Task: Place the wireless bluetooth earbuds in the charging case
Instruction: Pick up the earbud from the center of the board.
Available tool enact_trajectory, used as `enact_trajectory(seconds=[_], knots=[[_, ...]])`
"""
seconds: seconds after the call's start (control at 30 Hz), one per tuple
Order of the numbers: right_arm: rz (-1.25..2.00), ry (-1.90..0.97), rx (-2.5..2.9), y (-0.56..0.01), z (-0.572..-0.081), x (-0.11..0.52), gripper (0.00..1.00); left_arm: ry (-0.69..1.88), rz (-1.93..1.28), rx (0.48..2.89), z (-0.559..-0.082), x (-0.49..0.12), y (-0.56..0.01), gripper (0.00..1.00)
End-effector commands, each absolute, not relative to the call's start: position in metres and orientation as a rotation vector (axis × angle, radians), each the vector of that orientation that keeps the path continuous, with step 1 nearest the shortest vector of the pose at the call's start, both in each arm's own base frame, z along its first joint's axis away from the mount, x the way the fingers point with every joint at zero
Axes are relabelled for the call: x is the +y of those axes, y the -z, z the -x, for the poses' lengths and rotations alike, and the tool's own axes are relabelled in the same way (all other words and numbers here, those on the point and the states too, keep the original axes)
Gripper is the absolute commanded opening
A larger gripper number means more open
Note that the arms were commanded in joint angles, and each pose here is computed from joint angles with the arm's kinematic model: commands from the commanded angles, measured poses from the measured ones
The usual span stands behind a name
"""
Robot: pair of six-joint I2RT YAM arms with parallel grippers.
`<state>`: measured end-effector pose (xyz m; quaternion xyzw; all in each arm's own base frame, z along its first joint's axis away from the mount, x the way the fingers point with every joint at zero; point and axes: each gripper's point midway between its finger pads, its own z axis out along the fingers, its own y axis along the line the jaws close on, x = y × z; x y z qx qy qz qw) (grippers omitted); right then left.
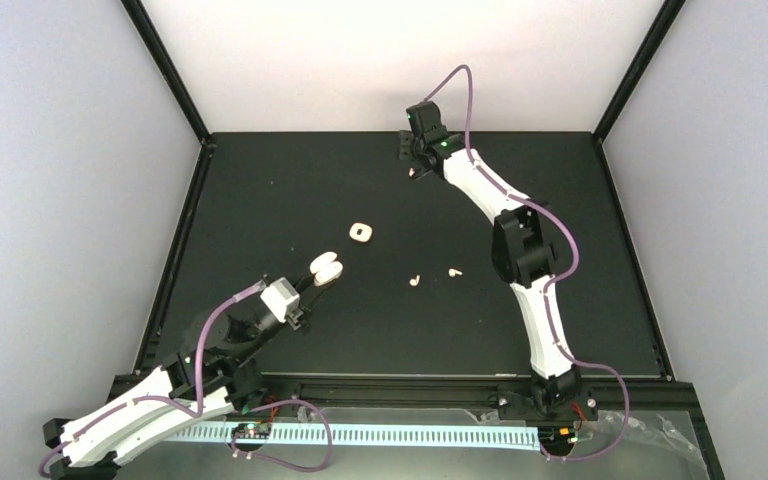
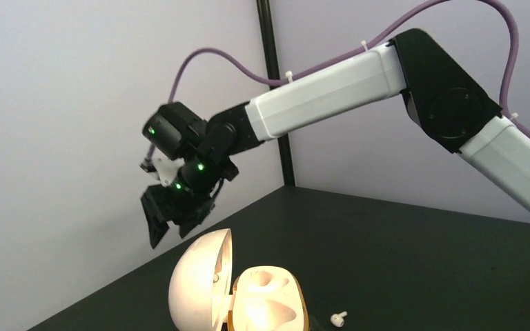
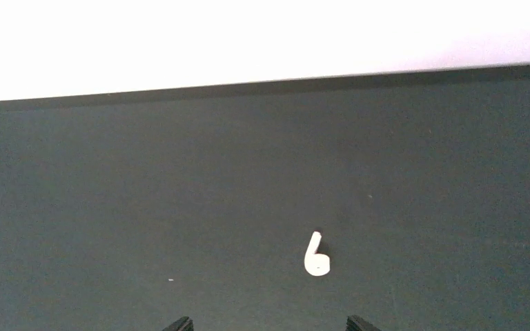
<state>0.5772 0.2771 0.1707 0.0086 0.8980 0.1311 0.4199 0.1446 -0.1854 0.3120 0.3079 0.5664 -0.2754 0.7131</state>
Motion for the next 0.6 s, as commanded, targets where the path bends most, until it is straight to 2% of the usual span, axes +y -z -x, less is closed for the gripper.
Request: enact_trajectory(seconds=[0.0, 0.23, 0.57], knots=[[-0.112, -0.3, 2.253, -0.151, -0.596, 0.26, 0.57, 0.516, -0.662, 1.259, -0.155, -0.18, -0.313, 0.02], [-0.152, -0.337, 2.205, -0.144, -0.62, 0.264, 0.56, 0.483, -0.7, 1.286, -0.156, -0.181, -0.302, 0.02], [-0.227, -0.393, 2.255, -0.11, -0.625, 0.272, 0.56, 0.472, -0.732, 1.27, -0.156, -0.186, -0.302, 0.01]])
